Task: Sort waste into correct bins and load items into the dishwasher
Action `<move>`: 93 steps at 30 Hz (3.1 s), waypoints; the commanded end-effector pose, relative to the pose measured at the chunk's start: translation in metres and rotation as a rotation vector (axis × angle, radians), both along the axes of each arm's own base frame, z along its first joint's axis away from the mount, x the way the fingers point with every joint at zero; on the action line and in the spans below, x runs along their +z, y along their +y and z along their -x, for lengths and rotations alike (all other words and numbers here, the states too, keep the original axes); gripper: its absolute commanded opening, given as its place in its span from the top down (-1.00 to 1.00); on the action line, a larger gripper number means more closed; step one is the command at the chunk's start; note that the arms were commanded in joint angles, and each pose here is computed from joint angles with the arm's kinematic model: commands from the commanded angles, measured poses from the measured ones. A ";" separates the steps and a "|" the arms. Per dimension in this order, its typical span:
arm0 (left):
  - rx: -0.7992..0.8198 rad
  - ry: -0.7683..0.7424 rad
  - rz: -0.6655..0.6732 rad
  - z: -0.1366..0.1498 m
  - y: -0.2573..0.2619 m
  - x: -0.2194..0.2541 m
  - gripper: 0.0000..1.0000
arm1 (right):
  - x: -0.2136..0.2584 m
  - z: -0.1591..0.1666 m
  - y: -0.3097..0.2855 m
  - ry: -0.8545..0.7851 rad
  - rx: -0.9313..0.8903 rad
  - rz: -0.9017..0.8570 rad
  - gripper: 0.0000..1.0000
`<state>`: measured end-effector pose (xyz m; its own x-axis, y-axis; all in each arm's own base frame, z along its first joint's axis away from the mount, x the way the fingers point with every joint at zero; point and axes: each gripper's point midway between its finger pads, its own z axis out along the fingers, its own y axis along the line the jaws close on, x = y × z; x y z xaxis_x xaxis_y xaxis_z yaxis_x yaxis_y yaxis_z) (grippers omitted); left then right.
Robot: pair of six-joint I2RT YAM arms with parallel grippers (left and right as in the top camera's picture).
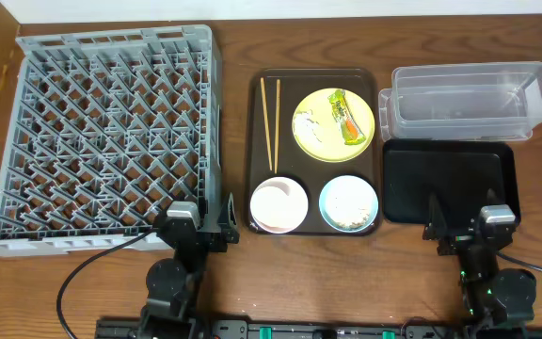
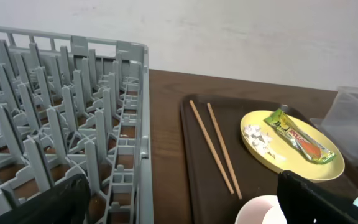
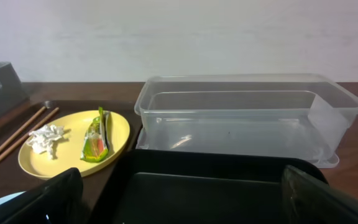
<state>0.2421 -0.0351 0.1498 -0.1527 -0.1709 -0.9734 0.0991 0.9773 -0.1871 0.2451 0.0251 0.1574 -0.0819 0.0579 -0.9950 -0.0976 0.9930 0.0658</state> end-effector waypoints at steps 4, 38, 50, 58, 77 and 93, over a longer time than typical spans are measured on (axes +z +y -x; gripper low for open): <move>0.013 0.049 -0.012 0.000 0.003 -0.019 -0.93 | -0.001 0.000 -0.004 0.000 -0.016 0.012 -0.98; -0.103 0.098 0.035 -0.002 -0.019 0.109 -0.93 | 0.097 0.008 0.038 0.217 0.227 -0.049 -0.99; -0.193 0.470 0.029 -0.016 -0.041 0.139 -0.93 | 0.091 -0.094 0.124 0.854 0.557 -0.272 -0.96; -0.193 0.484 0.028 -0.014 -0.040 0.136 -0.93 | -0.019 -0.163 0.172 0.928 0.321 0.141 -0.37; -0.193 0.484 0.028 -0.014 -0.040 0.136 -0.93 | -0.059 -0.220 0.166 0.818 0.116 0.169 0.98; -0.193 0.484 0.028 -0.014 -0.040 0.136 -0.93 | -0.029 -0.226 -0.028 0.800 -0.647 -0.579 0.67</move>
<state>0.2563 -0.0749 0.2777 -0.6289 -0.1098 -0.7697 0.1671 0.9477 -0.2718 0.4718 0.0081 0.1638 -0.4690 0.6906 -0.5505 0.6175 0.7021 0.3547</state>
